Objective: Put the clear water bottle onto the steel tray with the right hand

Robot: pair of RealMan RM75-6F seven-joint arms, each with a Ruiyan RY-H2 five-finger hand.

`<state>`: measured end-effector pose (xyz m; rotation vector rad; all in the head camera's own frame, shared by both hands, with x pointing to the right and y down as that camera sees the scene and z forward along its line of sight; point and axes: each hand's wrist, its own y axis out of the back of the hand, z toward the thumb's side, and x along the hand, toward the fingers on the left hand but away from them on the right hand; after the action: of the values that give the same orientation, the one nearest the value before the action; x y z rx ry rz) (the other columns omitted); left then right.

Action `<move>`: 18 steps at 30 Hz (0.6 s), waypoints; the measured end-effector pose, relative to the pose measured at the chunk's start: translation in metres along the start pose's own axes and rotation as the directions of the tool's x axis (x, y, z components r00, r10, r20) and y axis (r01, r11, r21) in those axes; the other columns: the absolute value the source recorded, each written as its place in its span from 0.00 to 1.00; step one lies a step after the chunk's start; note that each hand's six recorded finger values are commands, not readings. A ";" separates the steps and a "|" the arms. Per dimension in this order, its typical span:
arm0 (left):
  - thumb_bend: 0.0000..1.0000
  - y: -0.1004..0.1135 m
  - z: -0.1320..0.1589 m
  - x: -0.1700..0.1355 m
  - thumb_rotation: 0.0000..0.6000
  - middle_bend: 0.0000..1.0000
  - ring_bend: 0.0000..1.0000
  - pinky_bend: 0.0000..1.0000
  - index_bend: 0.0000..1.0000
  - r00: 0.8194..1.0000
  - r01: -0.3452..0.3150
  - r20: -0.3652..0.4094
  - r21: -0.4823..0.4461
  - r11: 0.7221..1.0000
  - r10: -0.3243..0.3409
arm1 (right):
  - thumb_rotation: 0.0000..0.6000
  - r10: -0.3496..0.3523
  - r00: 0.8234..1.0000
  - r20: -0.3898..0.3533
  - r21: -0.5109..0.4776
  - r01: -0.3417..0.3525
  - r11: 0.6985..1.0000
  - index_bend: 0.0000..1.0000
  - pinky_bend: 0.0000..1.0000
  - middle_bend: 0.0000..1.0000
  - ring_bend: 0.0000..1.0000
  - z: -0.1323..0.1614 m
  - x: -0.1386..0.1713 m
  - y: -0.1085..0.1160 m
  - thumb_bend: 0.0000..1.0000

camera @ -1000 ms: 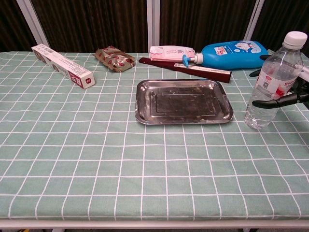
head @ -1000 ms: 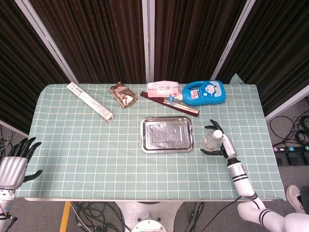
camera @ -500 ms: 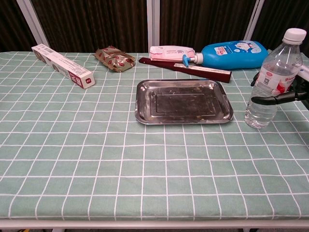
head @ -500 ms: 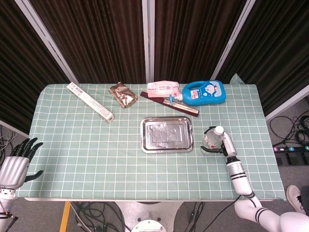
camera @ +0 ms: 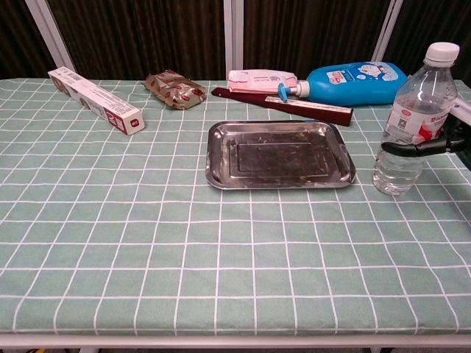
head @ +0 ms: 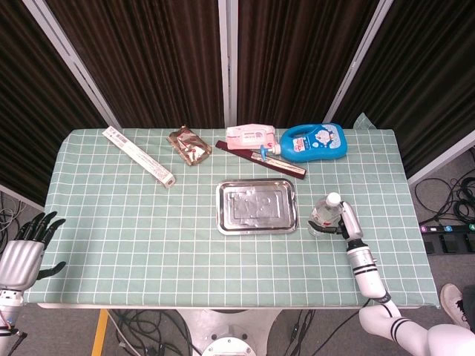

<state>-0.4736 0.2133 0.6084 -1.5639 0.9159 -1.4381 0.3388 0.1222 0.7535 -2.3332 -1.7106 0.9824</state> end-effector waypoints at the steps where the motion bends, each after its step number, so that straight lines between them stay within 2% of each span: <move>1: 0.11 0.000 0.000 0.000 1.00 0.19 0.10 0.19 0.21 1.000 0.000 0.001 0.000 1.000 0.000 | 1.00 -0.002 1.000 -0.005 -0.001 0.002 1.000 0.62 0.43 0.52 0.32 0.001 0.000 0.001 0.13; 9: 0.11 0.000 0.003 0.001 1.00 0.19 0.10 0.19 0.21 1.000 0.000 0.005 0.003 1.000 0.000 | 1.00 -0.017 0.999 -0.048 -0.013 0.016 1.000 0.62 0.43 0.52 0.32 0.016 -0.001 0.008 0.13; 18: 0.11 0.001 0.009 0.001 1.00 0.19 0.10 0.19 0.21 1.000 -0.001 0.014 0.003 1.000 0.001 | 1.00 -0.030 0.984 -0.174 -0.010 0.029 1.000 0.62 0.43 0.52 0.32 0.066 0.002 0.020 0.12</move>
<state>-0.4645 0.2122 0.6076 -1.5696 0.9060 -1.4254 0.3204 0.0968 0.6918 -2.3143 -1.6786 0.7433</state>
